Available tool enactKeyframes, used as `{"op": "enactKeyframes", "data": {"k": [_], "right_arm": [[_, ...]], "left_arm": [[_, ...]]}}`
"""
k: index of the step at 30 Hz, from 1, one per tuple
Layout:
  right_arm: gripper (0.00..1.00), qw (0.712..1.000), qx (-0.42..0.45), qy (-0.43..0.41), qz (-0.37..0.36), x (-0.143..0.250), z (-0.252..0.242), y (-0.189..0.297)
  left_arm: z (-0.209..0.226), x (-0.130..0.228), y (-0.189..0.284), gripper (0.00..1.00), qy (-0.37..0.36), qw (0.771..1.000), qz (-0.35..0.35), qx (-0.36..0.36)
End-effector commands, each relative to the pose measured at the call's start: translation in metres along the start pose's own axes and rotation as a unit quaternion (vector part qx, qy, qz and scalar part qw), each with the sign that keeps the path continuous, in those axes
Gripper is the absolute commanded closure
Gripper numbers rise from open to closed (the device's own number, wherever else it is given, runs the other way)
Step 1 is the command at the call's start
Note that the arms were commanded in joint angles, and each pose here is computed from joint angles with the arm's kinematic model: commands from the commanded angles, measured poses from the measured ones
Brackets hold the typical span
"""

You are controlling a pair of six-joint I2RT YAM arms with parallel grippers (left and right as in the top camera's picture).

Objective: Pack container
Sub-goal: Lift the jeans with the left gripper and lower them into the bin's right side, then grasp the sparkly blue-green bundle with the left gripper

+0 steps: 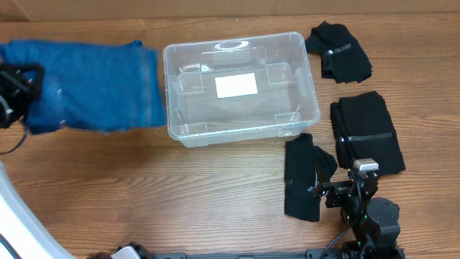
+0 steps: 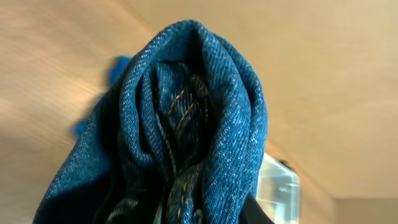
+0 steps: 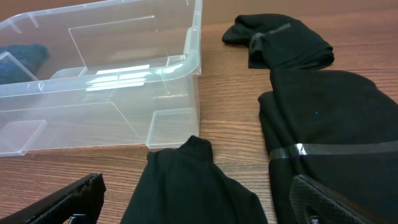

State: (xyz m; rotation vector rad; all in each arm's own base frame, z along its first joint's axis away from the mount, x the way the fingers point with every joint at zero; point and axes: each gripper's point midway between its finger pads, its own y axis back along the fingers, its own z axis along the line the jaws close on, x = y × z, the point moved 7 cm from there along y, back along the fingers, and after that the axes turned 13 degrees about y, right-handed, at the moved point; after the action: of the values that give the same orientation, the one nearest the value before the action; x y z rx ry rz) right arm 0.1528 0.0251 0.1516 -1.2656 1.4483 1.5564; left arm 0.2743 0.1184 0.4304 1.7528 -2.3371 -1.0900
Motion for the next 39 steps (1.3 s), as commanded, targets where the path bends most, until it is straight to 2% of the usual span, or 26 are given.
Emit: {"op": "enactKeyframes", "data": {"k": [1,4,6,11,14,16,18,20,21,23,25,28,29,30,32,33,36,37,39], "right_arm": [[0.00,1.000,0.000,-0.003,0.002,0.003,0.000,-0.001],[0.00,1.000,0.000,-0.003,0.002,0.003,0.000,-0.001],[0.00,1.000,0.000,-0.003,0.002,0.003,0.000,-0.001],[0.00,1.000,0.000,-0.003,0.002,0.003,0.000,-0.001],[0.00,1.000,0.000,-0.003,0.002,0.003,0.000,-0.001],[0.00,1.000,0.000,-0.003,0.002,0.003,0.000,-0.001],[0.00,1.000,0.000,-0.003,0.002,0.003,0.000,-0.001],[0.00,1.000,0.000,-0.003,0.002,0.003,0.000,-0.001],[0.00,1.000,0.000,-0.003,0.002,0.003,0.000,-0.001],[0.00,1.000,0.000,-0.003,0.002,0.003,0.000,-0.001],[0.00,1.000,0.000,-0.003,0.002,0.003,0.000,-0.001],[0.00,1.000,0.000,-0.003,0.002,0.003,0.000,-0.001],[0.00,1.000,0.000,-0.003,0.002,0.003,0.000,-0.001],[0.00,1.000,0.000,-0.003,0.002,0.003,0.000,-0.001],[0.00,1.000,0.000,-0.003,0.002,0.003,0.000,-0.001],[0.00,1.000,0.000,-0.003,0.002,0.003,0.000,-0.001],[0.00,1.000,0.000,-0.003,0.002,0.003,0.000,-0.001],[0.00,1.000,0.000,-0.003,0.002,0.003,0.000,-0.001],[0.00,1.000,0.000,-0.003,0.002,0.003,0.000,-0.001]], "left_arm": [[-0.055,0.029,-0.028,0.96,0.058,0.994,0.057,0.070],[-0.094,0.061,-0.091,0.96,0.036,0.990,0.103,0.089],[-0.123,0.101,-0.151,0.96,0.037,0.982,0.149,0.105],[-0.131,0.203,-0.255,0.96,0.056,0.972,0.224,0.049],[-0.117,0.239,-0.282,0.96,0.055,0.969,0.239,0.000],[-0.110,0.244,-0.284,0.96,0.052,0.970,0.235,-0.024],[-0.106,0.240,-0.283,0.94,0.037,0.972,0.230,-0.029],[-0.101,0.237,-0.283,0.66,0.018,0.970,0.239,-0.032],[-0.098,0.235,-0.282,0.39,0.009,0.969,0.243,-0.035],[-0.095,0.232,-0.280,0.43,-0.012,0.964,0.264,-0.027],[-0.092,0.217,-0.272,0.39,-0.012,0.960,0.280,-0.013],[-0.081,0.179,-0.258,0.40,-0.018,0.967,0.253,-0.016],[-0.075,0.163,-0.252,0.37,-0.028,0.972,0.234,-0.024],[-0.063,0.144,-0.247,0.30,-0.034,0.977,0.207,-0.046],[-0.026,0.102,-0.244,0.10,-0.049,0.980,0.160,-0.104],[-0.001,0.078,-0.244,0.07,-0.048,0.979,0.143,-0.137],[0.077,0.016,-0.249,0.03,-0.035,0.972,0.125,-0.194],[0.097,0.006,-0.252,0.03,-0.029,0.970,0.133,-0.203],[0.140,-0.004,-0.271,0.03,-0.034,0.968,0.187,-0.165]]}}
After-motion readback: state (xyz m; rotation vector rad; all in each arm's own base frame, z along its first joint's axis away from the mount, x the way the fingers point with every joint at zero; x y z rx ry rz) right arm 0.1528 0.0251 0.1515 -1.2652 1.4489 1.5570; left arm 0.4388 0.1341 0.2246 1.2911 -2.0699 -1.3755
